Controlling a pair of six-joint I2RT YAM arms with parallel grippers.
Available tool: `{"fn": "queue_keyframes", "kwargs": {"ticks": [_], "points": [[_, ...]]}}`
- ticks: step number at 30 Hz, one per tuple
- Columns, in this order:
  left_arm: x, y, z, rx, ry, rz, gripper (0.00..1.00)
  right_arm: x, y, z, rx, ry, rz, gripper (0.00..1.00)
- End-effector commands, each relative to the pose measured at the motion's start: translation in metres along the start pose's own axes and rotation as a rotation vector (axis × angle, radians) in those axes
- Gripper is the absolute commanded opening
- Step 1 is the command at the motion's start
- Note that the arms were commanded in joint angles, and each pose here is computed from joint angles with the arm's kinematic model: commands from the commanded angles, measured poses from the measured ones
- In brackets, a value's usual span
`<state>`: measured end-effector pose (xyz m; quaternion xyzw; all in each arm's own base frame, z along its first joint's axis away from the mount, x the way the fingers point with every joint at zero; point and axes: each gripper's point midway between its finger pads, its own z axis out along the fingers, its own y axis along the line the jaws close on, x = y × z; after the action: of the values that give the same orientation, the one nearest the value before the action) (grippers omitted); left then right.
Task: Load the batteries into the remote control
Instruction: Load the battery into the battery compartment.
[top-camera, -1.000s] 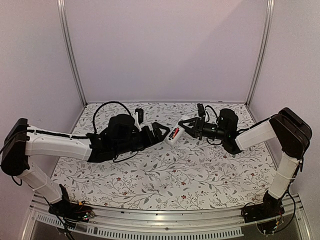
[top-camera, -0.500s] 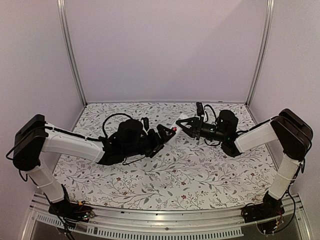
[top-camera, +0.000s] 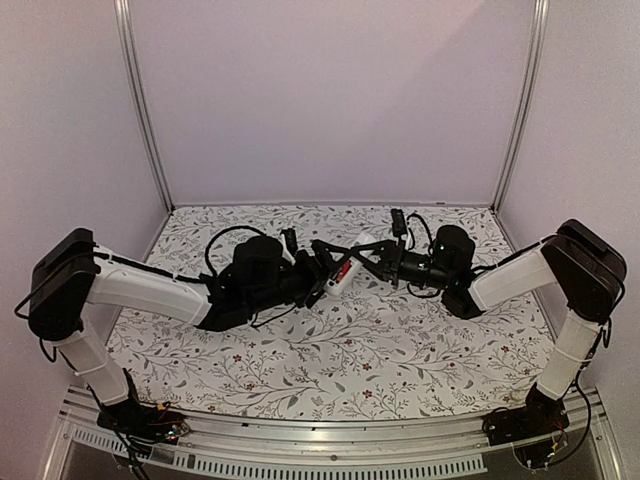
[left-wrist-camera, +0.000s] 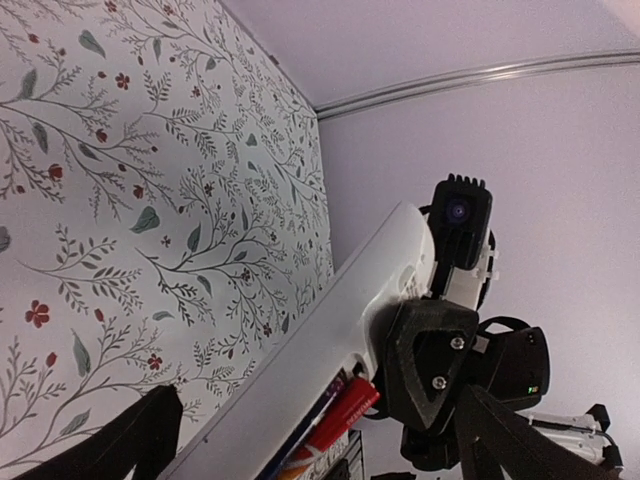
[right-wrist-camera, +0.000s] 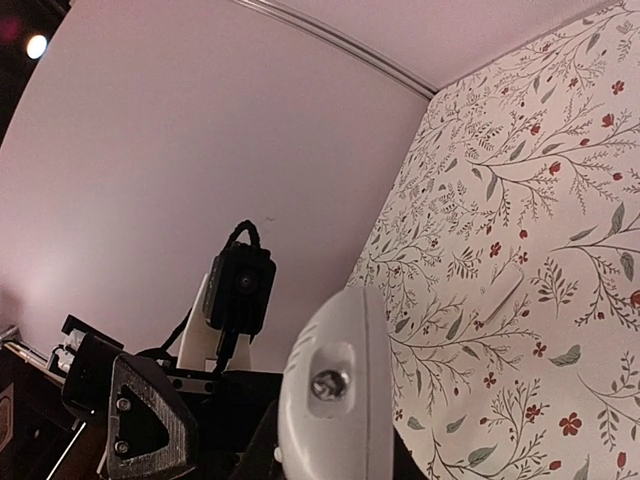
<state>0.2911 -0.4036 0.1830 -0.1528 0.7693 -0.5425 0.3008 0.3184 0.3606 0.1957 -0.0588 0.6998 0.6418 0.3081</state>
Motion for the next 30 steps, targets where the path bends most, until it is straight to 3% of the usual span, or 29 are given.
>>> {"fn": "queue_keyframes", "kwargs": {"ticks": [1, 9, 15, 30], "points": [[-0.008, -0.003, 0.006, 0.027, -0.032, -0.045, 0.93, -0.008, 0.019, -0.004, -0.025, -0.052, -0.072, 0.0], [-0.001, 0.008, 0.014, 0.023, -0.011, -0.103, 0.82, -0.007, 0.021, -0.005, -0.008, -0.058, -0.108, 0.0], [-0.002, 0.004, 0.014, 0.038, -0.012, -0.09, 0.8, -0.004, 0.021, -0.004, -0.007, -0.051, -0.114, 0.0], [0.004, 0.011, 0.011, 0.048, 0.009, -0.088, 0.62, -0.011, 0.035, -0.002, -0.055, -0.068, -0.096, 0.0]]}}
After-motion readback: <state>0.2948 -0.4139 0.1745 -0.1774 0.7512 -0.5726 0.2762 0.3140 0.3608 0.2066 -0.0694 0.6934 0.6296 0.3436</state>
